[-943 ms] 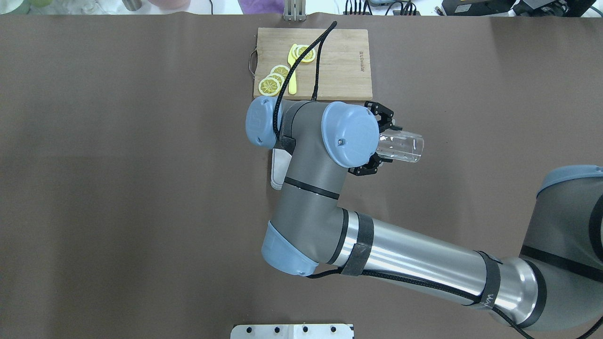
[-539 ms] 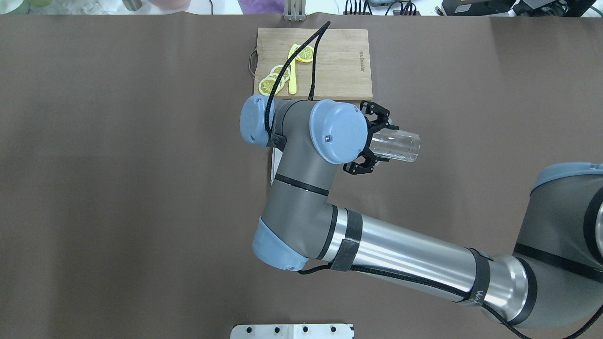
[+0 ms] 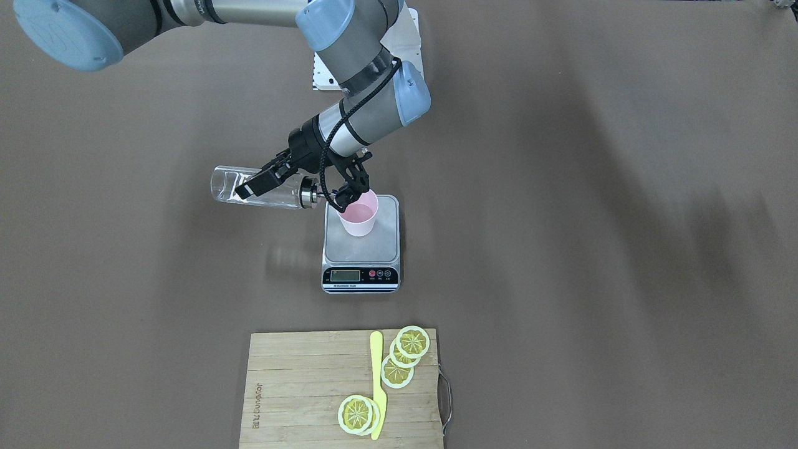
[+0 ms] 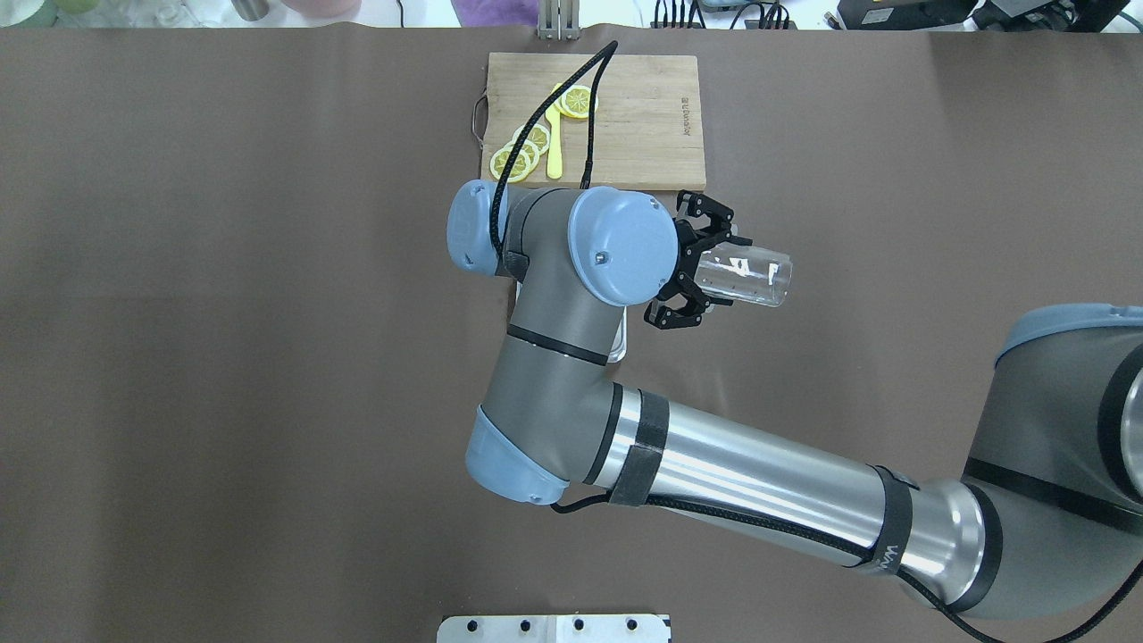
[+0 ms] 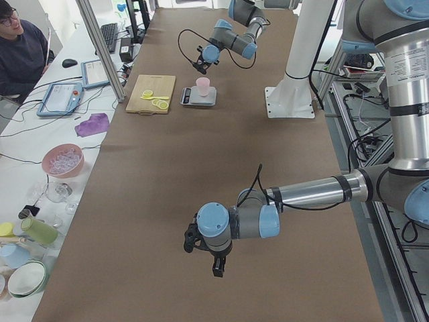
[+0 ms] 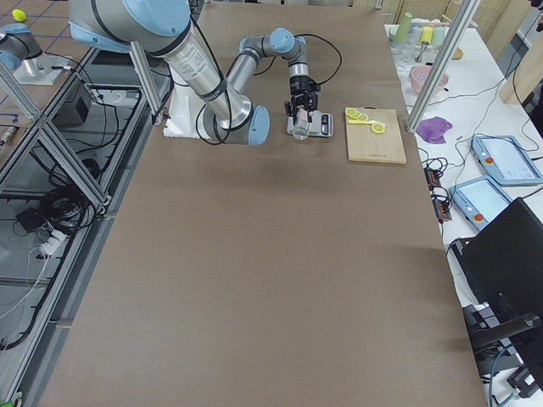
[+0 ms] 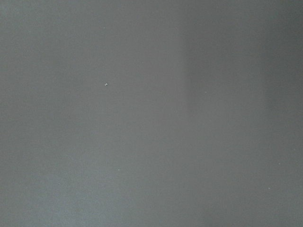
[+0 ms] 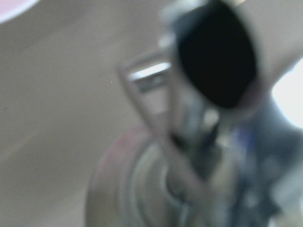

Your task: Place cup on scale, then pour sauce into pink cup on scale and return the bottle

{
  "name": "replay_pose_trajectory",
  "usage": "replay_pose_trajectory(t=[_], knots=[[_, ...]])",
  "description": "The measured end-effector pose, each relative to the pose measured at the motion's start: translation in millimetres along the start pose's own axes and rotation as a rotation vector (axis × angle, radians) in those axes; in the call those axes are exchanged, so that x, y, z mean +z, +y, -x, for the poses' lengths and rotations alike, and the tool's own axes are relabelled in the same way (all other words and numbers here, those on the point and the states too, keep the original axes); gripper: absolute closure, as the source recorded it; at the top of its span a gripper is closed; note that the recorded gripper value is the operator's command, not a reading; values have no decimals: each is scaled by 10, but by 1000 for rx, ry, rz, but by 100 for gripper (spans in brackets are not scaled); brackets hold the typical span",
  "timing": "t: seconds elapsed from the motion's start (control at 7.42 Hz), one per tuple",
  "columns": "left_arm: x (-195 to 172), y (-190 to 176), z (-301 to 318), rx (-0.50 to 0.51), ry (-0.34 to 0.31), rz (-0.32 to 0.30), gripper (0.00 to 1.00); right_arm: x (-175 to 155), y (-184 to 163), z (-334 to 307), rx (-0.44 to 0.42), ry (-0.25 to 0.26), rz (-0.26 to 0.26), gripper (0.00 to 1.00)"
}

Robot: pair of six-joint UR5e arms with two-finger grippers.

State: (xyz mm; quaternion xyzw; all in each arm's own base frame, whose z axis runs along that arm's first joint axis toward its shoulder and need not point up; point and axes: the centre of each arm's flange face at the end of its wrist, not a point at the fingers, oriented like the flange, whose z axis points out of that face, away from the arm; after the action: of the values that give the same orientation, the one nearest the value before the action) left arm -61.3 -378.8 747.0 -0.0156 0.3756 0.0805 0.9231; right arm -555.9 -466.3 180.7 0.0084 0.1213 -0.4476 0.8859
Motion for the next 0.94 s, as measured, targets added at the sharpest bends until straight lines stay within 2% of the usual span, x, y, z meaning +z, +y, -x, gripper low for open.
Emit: replay_pose_trajectory(t=[0.94], knots=[[18, 12, 20, -3, 2, 3, 2, -122, 45, 56, 29, 15, 74, 100]])
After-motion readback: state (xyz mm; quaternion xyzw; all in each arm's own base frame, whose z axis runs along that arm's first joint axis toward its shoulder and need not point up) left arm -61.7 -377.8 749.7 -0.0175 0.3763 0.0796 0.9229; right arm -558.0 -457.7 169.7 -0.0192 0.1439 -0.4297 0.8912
